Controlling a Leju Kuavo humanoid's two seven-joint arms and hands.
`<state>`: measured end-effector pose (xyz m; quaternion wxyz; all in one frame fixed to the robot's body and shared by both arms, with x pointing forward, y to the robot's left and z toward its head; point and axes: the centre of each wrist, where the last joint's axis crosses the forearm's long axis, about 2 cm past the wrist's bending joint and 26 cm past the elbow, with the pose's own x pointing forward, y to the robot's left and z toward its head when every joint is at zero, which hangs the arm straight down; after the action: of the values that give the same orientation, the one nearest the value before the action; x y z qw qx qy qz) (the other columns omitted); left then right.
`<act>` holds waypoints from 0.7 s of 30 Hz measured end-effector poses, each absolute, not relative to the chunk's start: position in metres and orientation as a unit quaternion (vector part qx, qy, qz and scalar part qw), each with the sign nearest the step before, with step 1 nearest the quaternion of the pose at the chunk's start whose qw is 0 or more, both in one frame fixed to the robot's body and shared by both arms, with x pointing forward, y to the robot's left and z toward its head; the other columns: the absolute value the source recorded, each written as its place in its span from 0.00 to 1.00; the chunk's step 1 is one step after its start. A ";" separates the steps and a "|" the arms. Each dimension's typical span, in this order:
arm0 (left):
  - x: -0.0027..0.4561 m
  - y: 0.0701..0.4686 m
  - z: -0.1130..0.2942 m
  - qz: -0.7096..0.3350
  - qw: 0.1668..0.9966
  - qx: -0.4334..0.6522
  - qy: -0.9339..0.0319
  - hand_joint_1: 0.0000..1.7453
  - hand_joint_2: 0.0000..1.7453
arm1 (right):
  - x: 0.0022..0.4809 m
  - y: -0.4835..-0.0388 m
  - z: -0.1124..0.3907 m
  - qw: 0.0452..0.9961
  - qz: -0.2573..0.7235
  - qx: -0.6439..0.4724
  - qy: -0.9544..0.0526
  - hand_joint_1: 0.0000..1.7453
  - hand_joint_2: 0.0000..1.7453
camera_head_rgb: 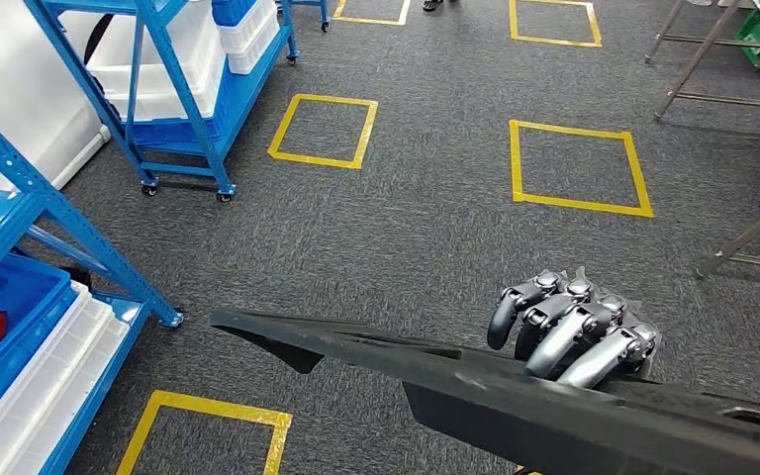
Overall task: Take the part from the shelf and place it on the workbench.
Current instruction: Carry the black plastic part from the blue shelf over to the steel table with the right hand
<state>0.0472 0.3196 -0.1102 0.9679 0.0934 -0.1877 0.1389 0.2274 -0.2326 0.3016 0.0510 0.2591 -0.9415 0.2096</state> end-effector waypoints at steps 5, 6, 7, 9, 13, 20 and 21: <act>0.048 0.318 -0.110 0.139 0.968 0.092 -0.189 0.00 1.00 | 0.228 -0.236 0.301 0.052 0.219 0.257 -0.940 1.00 1.00; 0.049 0.317 -0.110 0.139 0.968 0.091 -0.190 0.00 1.00 | 0.228 -0.237 0.301 0.052 0.221 0.257 -0.940 1.00 1.00; 0.050 0.317 -0.110 0.139 0.967 0.091 -0.191 0.00 1.00 | 0.228 -0.237 0.301 0.053 0.223 0.256 -0.939 1.00 1.00; 0.050 0.315 -0.110 0.139 0.967 0.089 -0.192 0.00 1.00 | 0.229 -0.239 0.302 0.052 0.226 0.255 -0.939 1.00 1.00; 0.048 0.315 -0.110 0.139 0.968 0.090 -0.190 0.00 1.00 | 0.229 -0.240 0.301 0.053 0.229 0.254 -0.938 1.00 1.00; 0.051 0.315 -0.110 0.139 0.967 0.089 -0.192 0.00 1.00 | 0.230 -0.241 0.302 0.053 0.232 0.253 -0.938 1.00 1.00; 0.052 0.314 -0.110 0.139 0.967 0.088 -0.193 0.00 1.00 | 0.230 -0.241 0.302 0.053 0.232 0.253 -0.938 1.00 1.00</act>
<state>0.0516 0.3144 -0.1099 0.9672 0.0883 -0.1928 0.1395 0.2300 -0.2407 0.3016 0.0533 0.2526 -0.9378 0.2323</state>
